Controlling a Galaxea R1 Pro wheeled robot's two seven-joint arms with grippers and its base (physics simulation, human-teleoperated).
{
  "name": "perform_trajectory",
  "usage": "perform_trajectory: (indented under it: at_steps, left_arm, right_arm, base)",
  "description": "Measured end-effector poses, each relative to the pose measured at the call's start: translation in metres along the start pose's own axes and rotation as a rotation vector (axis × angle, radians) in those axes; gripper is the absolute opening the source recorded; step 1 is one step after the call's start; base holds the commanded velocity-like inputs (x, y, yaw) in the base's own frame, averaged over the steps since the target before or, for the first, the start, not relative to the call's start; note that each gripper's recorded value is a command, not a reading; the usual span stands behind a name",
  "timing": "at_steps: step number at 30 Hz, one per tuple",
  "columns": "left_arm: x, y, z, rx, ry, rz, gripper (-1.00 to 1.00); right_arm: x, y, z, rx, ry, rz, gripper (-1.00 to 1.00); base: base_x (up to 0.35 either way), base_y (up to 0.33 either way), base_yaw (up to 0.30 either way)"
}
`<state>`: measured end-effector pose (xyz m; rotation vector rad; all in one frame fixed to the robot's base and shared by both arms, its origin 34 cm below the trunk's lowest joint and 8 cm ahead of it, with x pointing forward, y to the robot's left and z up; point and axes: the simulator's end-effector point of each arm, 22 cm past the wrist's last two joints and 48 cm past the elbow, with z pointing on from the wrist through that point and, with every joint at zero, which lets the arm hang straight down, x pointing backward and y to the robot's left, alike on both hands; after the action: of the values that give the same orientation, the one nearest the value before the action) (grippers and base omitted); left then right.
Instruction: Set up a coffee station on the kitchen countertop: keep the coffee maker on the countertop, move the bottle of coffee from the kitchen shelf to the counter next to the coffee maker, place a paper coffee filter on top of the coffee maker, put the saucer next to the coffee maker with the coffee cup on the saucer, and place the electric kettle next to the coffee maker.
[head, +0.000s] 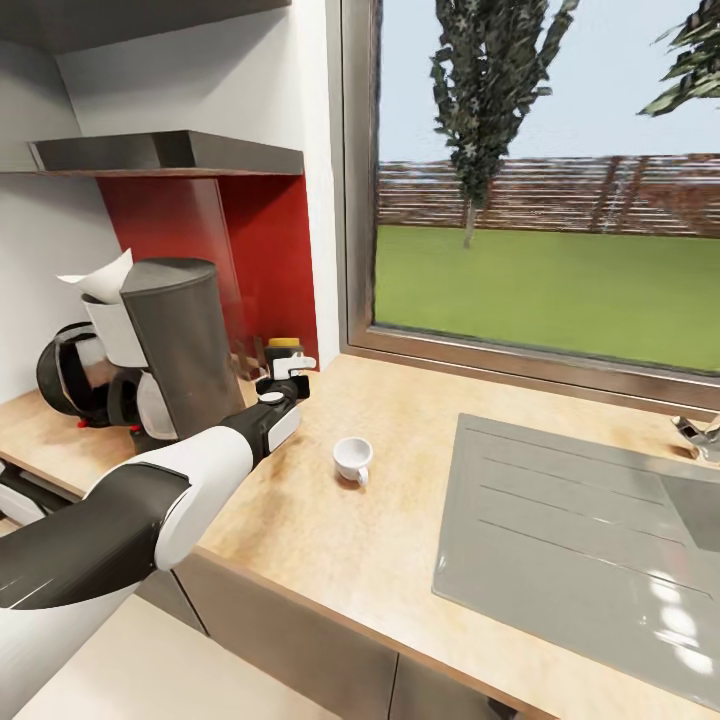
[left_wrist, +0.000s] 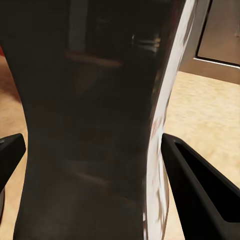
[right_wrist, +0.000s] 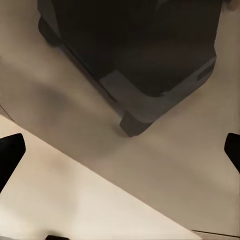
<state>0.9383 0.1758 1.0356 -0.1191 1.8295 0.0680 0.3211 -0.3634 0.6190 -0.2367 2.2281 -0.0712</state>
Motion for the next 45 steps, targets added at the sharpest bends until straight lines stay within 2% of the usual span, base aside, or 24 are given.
perform_trajectory:
  at_steps: [45]
  left_arm:
    - [0.042, 0.0, 0.018, -0.003, 0.056, 0.006, -1.0]
  right_arm:
    - [0.017, 0.004, -0.006, -0.011, 0.056, 0.002, 1.0]
  base:
    - [0.0, 0.0, 0.0]
